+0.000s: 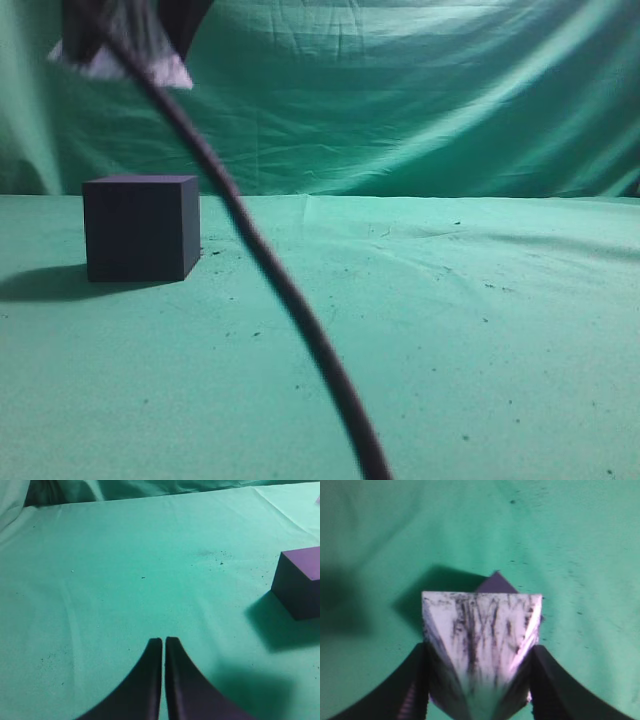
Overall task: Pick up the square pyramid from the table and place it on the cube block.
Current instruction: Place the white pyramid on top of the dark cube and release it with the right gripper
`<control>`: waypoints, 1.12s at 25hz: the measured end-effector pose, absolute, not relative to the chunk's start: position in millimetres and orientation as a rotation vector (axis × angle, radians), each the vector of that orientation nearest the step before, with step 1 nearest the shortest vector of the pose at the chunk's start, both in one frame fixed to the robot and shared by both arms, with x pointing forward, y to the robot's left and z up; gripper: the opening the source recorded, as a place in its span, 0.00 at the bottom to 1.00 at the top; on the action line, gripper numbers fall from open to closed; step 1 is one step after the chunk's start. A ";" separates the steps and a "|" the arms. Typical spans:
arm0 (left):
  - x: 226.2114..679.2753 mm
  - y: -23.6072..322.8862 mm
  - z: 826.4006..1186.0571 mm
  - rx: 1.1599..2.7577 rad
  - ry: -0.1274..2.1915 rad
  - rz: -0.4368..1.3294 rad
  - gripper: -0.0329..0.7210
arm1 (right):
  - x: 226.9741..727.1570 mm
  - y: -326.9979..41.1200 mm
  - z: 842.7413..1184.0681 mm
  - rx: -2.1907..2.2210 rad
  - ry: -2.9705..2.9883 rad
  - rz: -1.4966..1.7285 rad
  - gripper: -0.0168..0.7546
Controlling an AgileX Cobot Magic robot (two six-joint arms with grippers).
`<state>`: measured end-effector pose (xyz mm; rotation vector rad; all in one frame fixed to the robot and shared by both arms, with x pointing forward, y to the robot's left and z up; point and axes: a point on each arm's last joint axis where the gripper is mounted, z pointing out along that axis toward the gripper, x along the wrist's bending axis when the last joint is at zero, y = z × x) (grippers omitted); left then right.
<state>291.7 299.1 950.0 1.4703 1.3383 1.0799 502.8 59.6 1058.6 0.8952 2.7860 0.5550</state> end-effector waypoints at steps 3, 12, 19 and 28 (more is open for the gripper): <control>291.7 299.1 950.0 1.470 1.338 1.080 0.04 | 508.3 72.2 1040.2 0.892 2.809 0.506 0.51; 291.7 299.1 950.0 1.470 1.338 1.080 0.04 | 521.7 78.9 1003.9 0.858 2.786 0.358 0.51; 291.7 299.1 950.0 1.470 1.338 1.080 0.04 | 523.8 79.3 1005.0 0.917 2.766 0.377 0.51; 291.7 299.1 950.0 1.470 1.338 1.080 0.04 | 524.6 85.9 1066.4 0.944 2.726 0.547 0.82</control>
